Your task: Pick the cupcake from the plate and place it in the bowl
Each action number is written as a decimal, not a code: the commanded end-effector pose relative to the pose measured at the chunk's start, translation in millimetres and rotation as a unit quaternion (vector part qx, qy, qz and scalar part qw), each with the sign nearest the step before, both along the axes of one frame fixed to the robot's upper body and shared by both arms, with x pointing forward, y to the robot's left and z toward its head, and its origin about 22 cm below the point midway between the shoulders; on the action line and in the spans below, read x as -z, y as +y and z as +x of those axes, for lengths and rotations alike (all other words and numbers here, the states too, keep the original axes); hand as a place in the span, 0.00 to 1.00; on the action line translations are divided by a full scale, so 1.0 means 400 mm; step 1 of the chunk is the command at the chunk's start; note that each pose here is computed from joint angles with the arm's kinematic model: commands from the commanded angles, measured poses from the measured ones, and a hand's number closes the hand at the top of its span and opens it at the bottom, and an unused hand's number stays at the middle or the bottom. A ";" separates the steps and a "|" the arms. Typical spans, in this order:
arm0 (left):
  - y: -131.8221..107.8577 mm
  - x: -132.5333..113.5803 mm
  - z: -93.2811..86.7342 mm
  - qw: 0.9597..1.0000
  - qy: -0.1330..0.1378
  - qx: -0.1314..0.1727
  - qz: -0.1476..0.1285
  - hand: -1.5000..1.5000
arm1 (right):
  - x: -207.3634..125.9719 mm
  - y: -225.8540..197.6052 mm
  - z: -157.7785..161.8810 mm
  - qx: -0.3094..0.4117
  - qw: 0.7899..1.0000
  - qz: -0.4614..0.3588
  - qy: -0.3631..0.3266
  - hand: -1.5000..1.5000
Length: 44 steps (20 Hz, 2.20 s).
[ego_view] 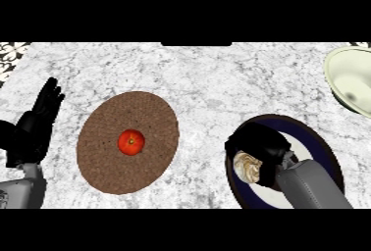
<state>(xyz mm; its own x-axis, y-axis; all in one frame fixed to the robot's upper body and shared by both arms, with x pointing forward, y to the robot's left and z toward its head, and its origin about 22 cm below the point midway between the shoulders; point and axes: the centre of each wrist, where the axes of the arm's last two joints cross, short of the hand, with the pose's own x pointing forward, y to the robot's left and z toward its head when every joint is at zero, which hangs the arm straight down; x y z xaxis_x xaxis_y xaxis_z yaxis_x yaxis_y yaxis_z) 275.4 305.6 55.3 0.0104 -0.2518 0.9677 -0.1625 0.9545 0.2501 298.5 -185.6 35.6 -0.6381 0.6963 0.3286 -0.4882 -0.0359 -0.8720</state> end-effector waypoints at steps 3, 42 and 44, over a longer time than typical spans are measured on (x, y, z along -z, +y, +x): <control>-0.011 0.003 0.032 1.000 0.005 0.002 0.001 0.50 | 0.061 0.028 -0.028 0.026 0.997 0.037 -0.060 1.00; 0.005 0.002 0.024 1.000 -0.007 0.005 -0.004 0.50 | -0.480 -0.501 0.251 0.699 0.644 0.117 -0.288 1.00; -0.055 0.007 -0.008 1.000 -0.011 0.015 -0.003 0.50 | -0.433 -0.545 0.245 0.700 0.639 0.119 -0.296 1.00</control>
<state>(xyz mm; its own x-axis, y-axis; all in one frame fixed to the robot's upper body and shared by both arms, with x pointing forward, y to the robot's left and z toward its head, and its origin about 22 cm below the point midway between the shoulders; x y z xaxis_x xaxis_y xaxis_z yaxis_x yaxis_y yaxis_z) 280.9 301.1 50.6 -0.0020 -0.2511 0.9680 -0.1569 0.9561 0.2477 398.8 -363.0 219.9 0.4931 0.7165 0.4935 0.4953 0.2351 -0.8363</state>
